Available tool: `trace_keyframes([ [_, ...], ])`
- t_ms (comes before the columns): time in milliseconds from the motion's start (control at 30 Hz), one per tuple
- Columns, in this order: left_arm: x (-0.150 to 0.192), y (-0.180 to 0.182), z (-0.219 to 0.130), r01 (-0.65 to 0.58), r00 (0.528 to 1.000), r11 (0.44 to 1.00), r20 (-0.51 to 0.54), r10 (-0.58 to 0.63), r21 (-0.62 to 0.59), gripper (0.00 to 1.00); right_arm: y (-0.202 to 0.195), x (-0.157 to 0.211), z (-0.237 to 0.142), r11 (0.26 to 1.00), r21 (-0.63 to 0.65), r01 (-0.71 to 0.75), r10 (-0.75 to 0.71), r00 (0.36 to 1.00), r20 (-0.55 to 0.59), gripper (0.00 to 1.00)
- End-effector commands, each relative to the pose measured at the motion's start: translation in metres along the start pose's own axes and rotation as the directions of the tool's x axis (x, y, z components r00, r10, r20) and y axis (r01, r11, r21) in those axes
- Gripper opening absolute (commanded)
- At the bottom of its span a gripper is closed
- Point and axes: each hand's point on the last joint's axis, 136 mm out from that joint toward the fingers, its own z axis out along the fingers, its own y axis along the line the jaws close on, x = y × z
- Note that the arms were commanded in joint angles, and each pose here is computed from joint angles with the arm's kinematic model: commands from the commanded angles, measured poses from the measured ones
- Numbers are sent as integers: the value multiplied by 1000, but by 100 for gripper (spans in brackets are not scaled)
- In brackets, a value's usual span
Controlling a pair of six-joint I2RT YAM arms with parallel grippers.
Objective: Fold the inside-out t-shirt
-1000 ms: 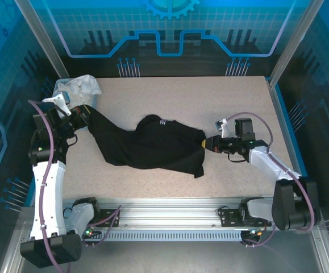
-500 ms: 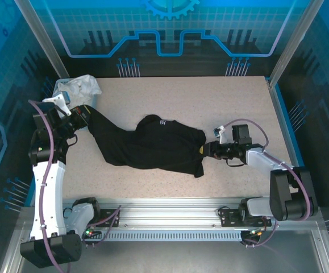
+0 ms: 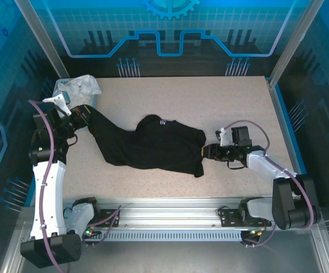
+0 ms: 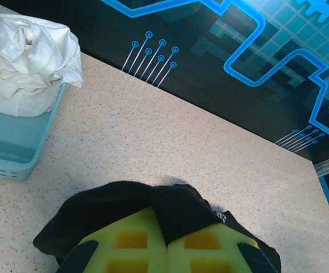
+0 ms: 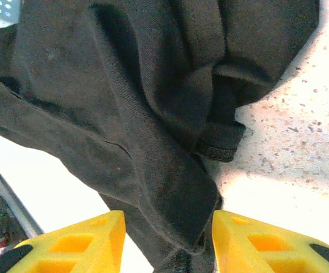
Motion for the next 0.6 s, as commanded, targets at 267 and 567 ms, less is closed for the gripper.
trace_keyframes([
  [267, 0, -7, 1, 1, 1000, 999, 3, -1, 42, 0, -2, 10, 14, 998, 52, 35, -32, 998, -61, 40],
  [567, 1, -7, 1, -1, 1000, 999, 1, 1, 42, 0, 1, 2, 13, 997, 58, 49, -46, 998, -49, 39],
])
